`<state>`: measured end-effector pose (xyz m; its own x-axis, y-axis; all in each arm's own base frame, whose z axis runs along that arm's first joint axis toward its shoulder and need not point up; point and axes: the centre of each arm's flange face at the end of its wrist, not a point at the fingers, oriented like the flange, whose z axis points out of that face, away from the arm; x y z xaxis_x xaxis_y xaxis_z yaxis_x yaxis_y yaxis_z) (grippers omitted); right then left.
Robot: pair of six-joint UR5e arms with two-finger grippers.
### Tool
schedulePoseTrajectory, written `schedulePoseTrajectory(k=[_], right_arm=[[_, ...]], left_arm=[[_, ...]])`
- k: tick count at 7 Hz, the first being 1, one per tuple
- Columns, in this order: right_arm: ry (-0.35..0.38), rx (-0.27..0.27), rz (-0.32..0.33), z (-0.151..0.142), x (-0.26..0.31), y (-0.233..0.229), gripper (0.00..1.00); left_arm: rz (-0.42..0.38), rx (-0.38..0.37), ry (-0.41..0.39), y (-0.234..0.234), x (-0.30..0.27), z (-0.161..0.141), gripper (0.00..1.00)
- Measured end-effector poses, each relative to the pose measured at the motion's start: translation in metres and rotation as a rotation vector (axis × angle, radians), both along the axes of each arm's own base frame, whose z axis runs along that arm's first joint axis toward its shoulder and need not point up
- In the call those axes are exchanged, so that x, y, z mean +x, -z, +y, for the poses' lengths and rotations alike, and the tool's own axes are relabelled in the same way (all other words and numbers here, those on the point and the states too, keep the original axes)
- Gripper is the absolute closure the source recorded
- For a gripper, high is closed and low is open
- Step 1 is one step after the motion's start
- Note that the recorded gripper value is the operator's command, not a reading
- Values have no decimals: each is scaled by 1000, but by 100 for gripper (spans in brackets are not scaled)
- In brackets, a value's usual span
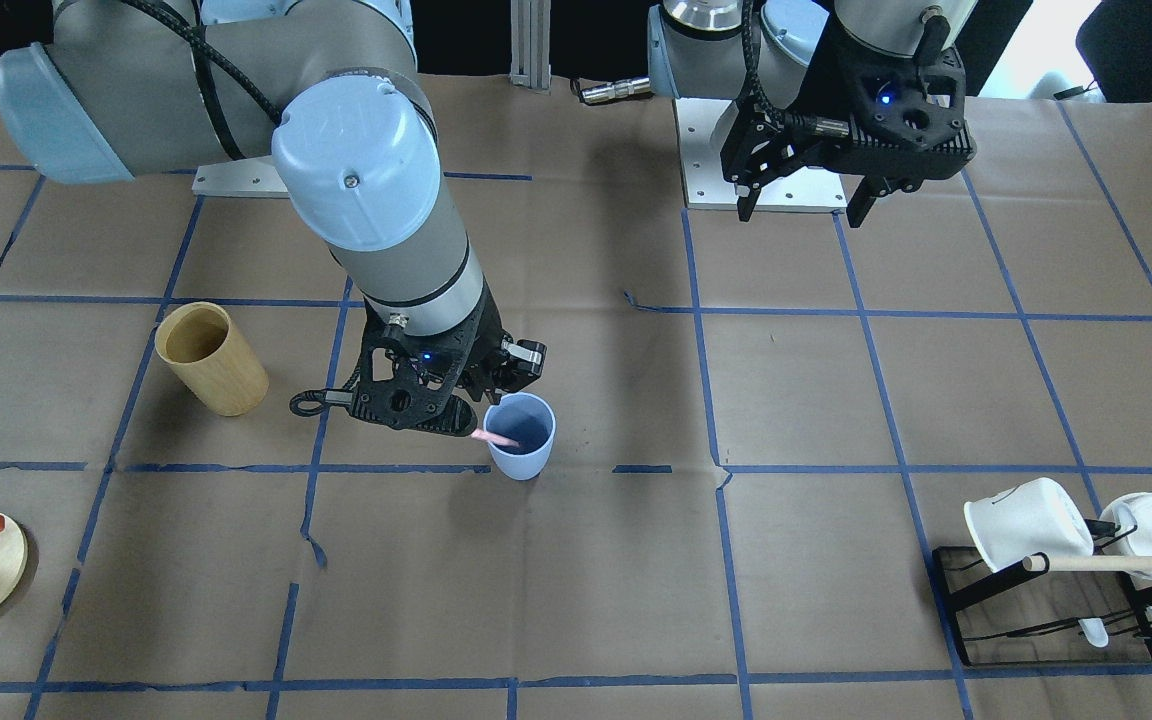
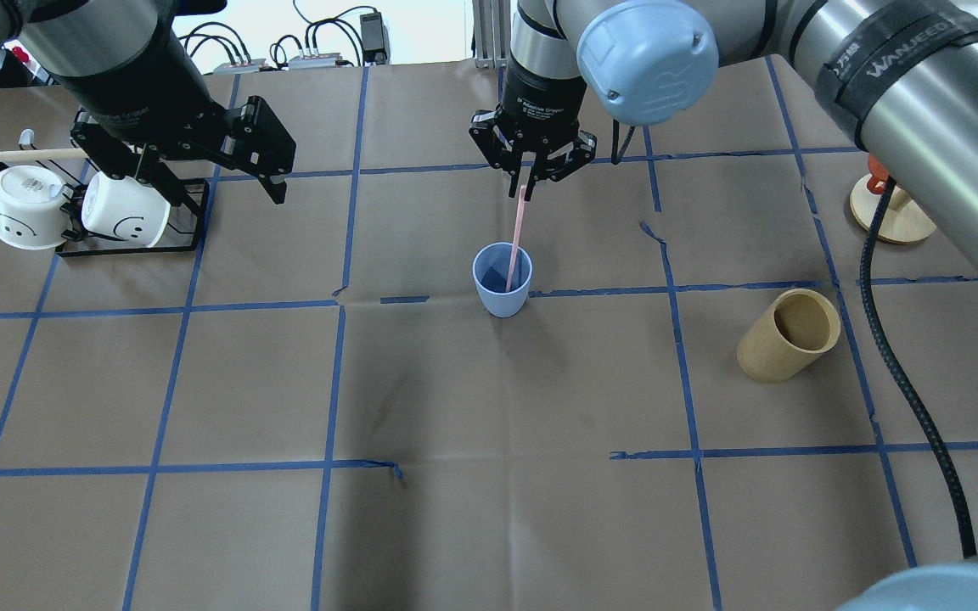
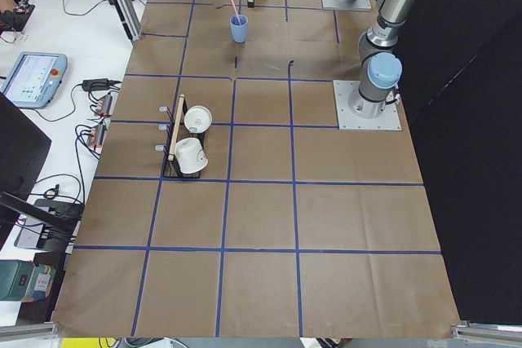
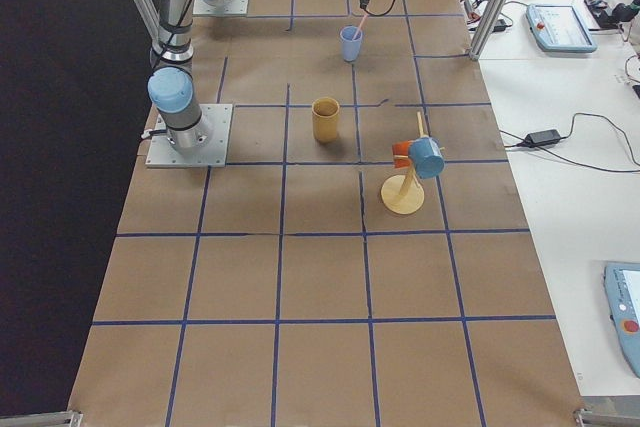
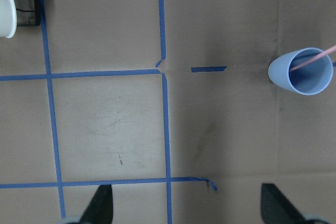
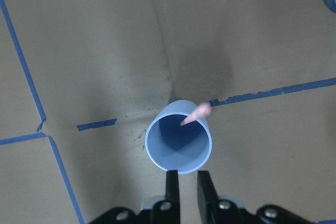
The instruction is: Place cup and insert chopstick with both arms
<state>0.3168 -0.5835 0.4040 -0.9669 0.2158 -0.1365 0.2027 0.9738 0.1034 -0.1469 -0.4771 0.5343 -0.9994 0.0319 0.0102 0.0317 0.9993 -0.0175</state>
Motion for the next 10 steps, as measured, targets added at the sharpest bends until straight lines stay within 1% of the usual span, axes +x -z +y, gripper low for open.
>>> schedulePoseTrajectory(k=[2, 3, 4, 5, 6, 7, 8, 9, 10], right_arm=[[20, -4, 12, -5, -1, 0, 13], [12, -15, 41, -8, -7, 1, 11], [-16, -26, 75, -12, -16, 1, 10], [-53, -29, 92, -12, -22, 1, 11], [-105, -24, 117, -7, -30, -3, 13], [-154, -17, 158, 7, -40, -16, 12], [-183, -16, 188, 31, -52, -36, 4], [-191, -26, 195, 61, -68, -53, 1], [-200, -44, 189, 89, -88, -68, 1]], left_arm=[[0, -1, 0, 0, 0, 0, 0], [0, -1, 0, -1, 0, 1, 0], [0, -1, 0, -1, 0, 1, 0], [0, -1, 0, -1, 0, 1, 0], [0, -2, 0, -1, 0, 1, 0], [0, -2, 0, -1, 0, 1, 0], [0, -2, 0, -1, 0, 1, 0], [0, -2, 0, -1, 0, 1, 0], [0, -2, 0, -1, 0, 1, 0]])
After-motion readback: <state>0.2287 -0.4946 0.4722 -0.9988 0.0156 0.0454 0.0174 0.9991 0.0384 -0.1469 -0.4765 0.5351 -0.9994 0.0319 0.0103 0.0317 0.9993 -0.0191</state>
